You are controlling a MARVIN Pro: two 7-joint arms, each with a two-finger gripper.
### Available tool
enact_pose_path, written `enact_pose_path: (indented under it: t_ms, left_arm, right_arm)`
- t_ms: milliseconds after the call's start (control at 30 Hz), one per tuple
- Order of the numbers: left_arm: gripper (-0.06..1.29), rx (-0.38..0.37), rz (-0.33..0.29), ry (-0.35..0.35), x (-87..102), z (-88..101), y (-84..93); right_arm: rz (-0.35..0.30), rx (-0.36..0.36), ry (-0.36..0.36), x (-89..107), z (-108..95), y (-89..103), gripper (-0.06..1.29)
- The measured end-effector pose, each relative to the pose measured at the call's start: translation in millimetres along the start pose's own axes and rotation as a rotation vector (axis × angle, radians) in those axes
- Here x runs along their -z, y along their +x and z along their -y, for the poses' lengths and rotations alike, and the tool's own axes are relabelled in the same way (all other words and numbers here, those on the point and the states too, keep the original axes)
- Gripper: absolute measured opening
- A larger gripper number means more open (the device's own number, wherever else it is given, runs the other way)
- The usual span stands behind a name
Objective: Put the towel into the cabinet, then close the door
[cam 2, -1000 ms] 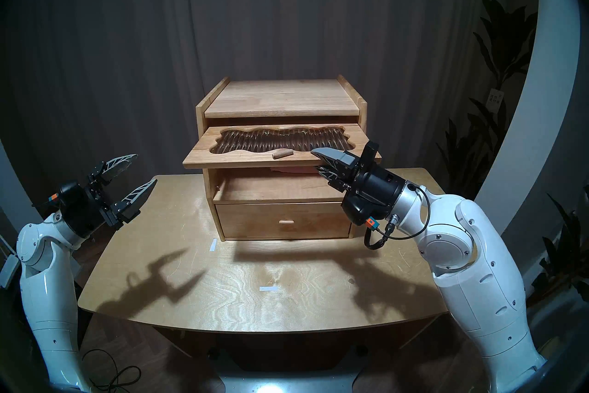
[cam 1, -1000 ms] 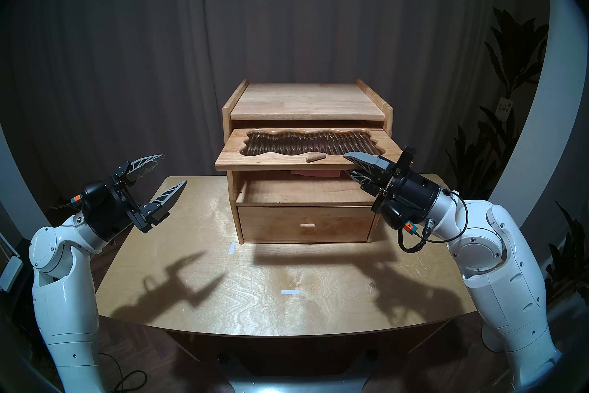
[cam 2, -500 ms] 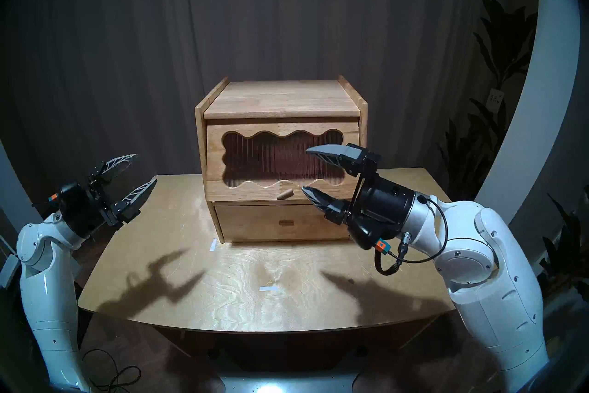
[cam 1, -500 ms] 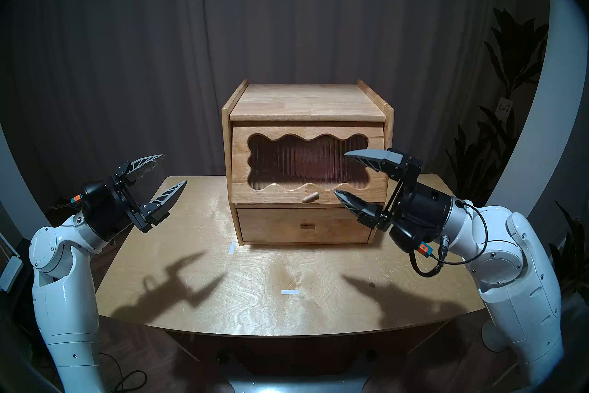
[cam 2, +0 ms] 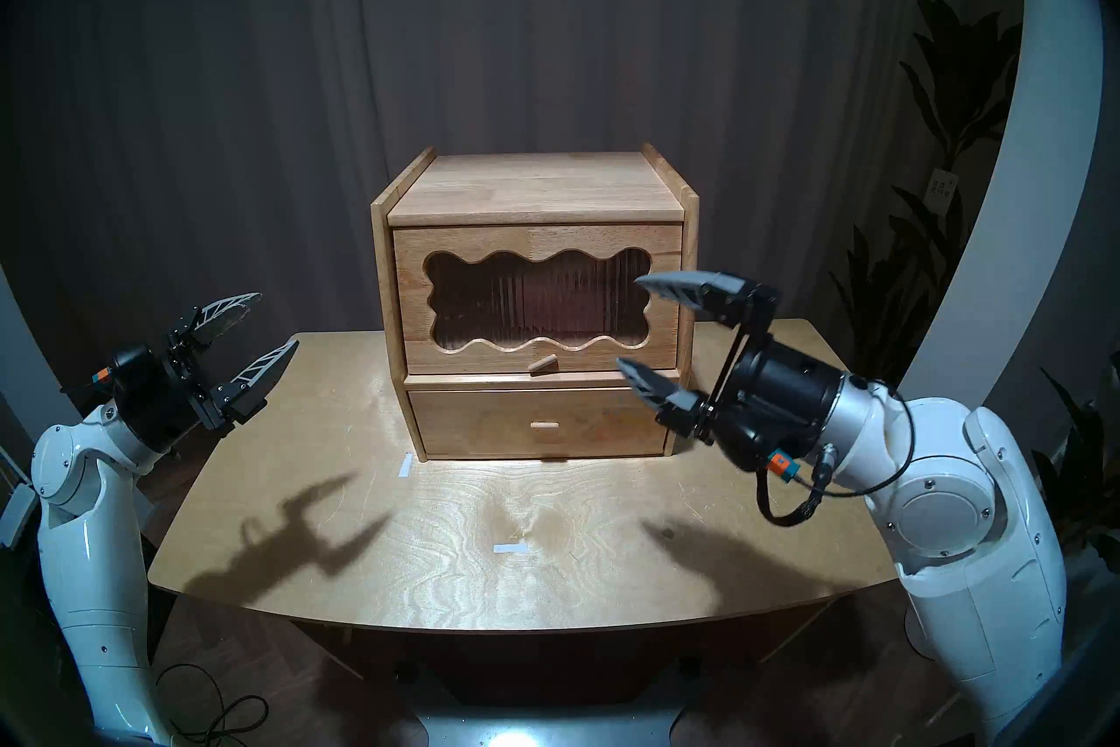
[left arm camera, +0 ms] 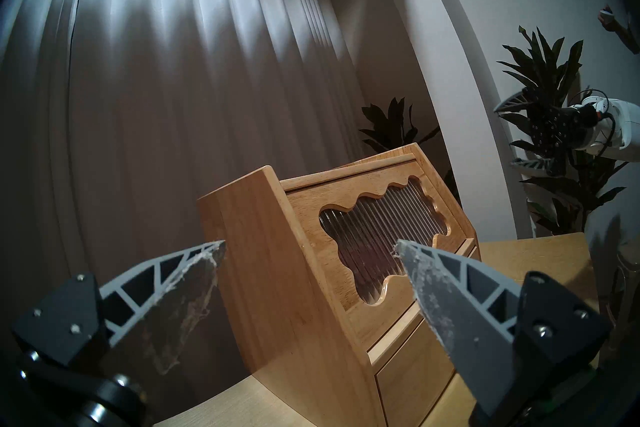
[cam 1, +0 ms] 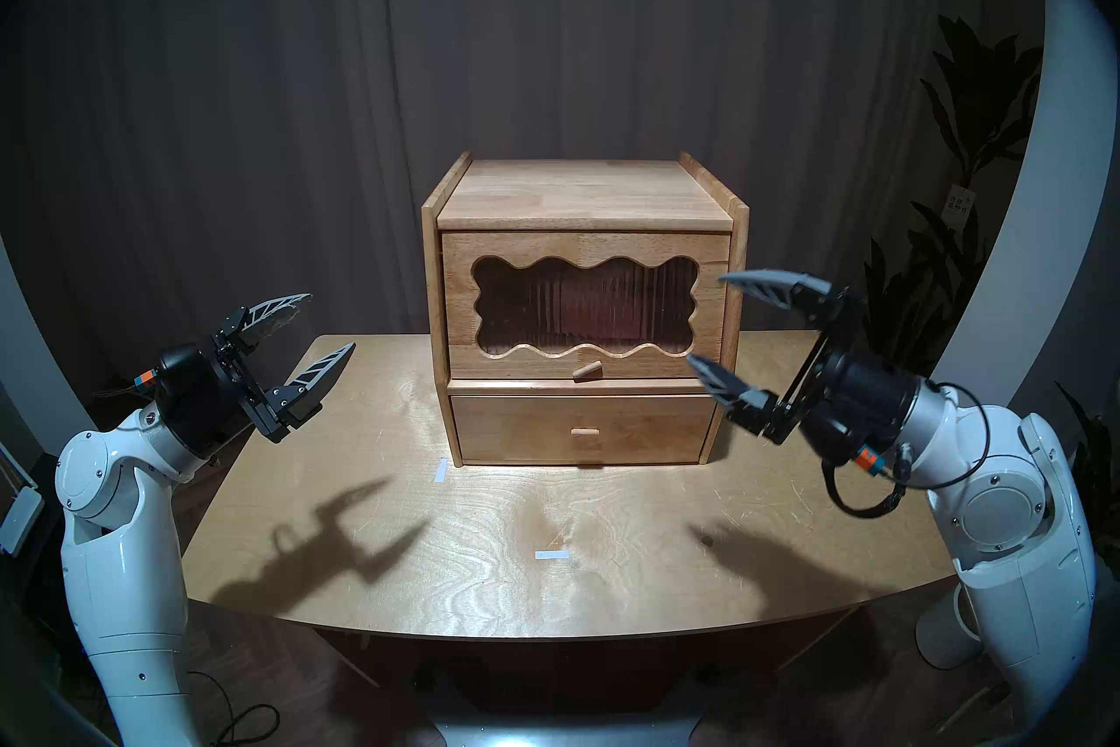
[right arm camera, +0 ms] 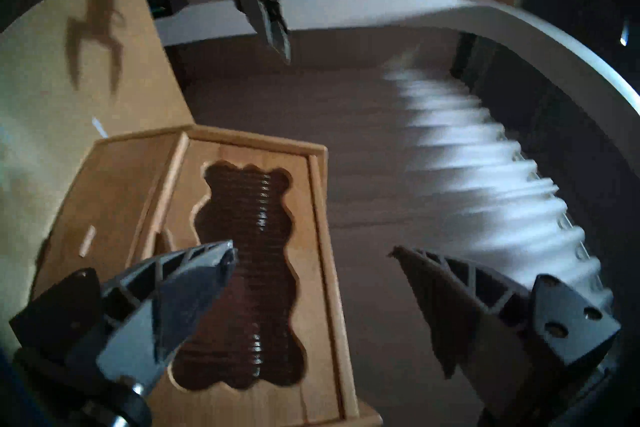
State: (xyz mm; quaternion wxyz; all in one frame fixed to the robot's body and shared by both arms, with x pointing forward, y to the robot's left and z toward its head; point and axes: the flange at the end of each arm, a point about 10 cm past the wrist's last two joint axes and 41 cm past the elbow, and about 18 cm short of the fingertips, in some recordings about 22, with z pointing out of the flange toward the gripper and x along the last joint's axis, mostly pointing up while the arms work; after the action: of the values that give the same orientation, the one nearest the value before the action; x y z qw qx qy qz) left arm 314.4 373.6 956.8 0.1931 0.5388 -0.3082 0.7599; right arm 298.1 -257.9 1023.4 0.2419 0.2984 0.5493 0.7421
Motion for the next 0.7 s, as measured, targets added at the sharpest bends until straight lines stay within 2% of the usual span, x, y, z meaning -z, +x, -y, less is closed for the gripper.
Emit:
enact_pose_path:
  t_ms: [67, 167, 367, 433, 567, 600, 633, 700]
  left_arm:
    - [1.21, 0.0, 0.0, 0.0, 0.0, 0.0, -0.1]
    - [1.21, 0.0, 0.0, 0.0, 0.1, 0.0, -0.2]
    - [1.21, -0.001, 0.0, 0.001, 0.2, 0.1, -0.4]
    - [1.21, -0.001, 0.0, 0.001, 0.2, 0.1, -0.4]
    - [1.21, -0.001, 0.0, 0.001, 0.3, 0.1, -0.5]
    - [1.21, -0.001, 0.0, 0.001, 0.3, 0.1, -0.5]
    - [1.21, -0.002, 0.0, 0.001, 0.3, 0.2, -0.5]
    - [1.21, -0.002, 0.0, 0.001, 0.3, 0.2, -0.5]
  right_arm:
    - [0.051, -0.025, -0.059, 4.8, -9, -12.0, 1.25]
    - [0.161, -0.086, -0.176, 19.6, -24, -39.6, 1.25]
    - [0.352, -0.236, -0.357, 55.7, -33, -88.5, 1.25]
    - [0.401, -0.299, -0.404, 65.8, -30, -101.2, 1.25]
    - [0.495, -0.472, -0.498, 83.6, -13, -126.3, 1.25]
    - [0.512, -0.512, -0.517, 86.2, -8, -130.8, 1.25]
    - [0.535, -0.588, -0.545, 88.7, 2, -137.6, 1.25]
    - [0.552, -0.667, -0.569, 88.7, 12, -142.9, 1.25]
